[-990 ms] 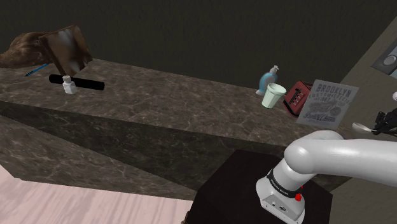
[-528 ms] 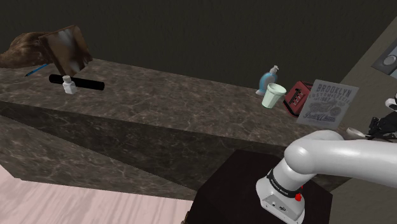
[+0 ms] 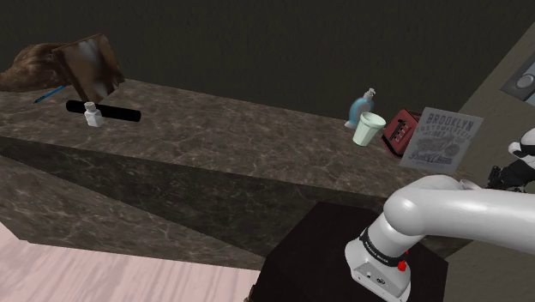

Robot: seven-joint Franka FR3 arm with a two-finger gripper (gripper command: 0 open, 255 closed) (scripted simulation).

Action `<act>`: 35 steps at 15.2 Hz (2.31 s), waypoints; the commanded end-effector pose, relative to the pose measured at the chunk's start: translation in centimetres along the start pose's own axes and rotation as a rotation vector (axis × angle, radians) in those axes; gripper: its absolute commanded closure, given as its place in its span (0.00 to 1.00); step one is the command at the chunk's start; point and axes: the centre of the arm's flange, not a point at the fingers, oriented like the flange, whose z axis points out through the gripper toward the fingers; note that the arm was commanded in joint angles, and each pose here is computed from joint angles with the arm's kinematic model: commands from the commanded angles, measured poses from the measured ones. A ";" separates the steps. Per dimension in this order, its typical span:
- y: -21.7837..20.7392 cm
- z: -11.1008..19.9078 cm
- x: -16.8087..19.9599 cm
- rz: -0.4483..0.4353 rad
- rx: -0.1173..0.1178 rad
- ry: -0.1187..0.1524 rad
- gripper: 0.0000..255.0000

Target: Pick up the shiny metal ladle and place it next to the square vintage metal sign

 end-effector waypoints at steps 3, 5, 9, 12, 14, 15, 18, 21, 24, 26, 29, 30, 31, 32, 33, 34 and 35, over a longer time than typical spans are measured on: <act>-0.3 2.1 0.0 0.000 0.000 0.000 1.00; -0.4 3.1 0.0 0.000 0.000 0.000 1.00; -0.7 5.2 0.0 0.000 0.000 0.000 1.00; -0.8 6.8 -0.1 0.000 0.000 0.000 1.00; -1.0 7.8 -0.1 0.000 0.000 0.000 1.00; -1.0 7.8 -0.1 0.000 0.000 0.000 1.00; -1.0 7.8 -0.1 0.000 0.000 0.000 1.00; -1.0 7.8 -0.1 0.000 0.000 0.000 1.00; -1.0 7.8 -0.1 0.000 0.000 0.000 0.00; -1.0 7.8 -0.1 0.000 0.000 0.000 0.00; -1.0 5.2 -0.1 0.000 0.000 0.000 0.00; -1.0 3.9 -0.1 0.000 0.000 0.000 0.00; -1.0 2.8 -0.1 0.000 0.000 0.000 0.00; -1.0 2.8 -0.1 0.000 0.000 0.000 0.00; -1.0 2.8 -0.1 0.000 0.000 0.000 0.00; -1.0 2.8 -0.1 0.000 0.000 0.000 0.00; -1.0 2.8 -0.1 0.000 0.000 0.000 0.00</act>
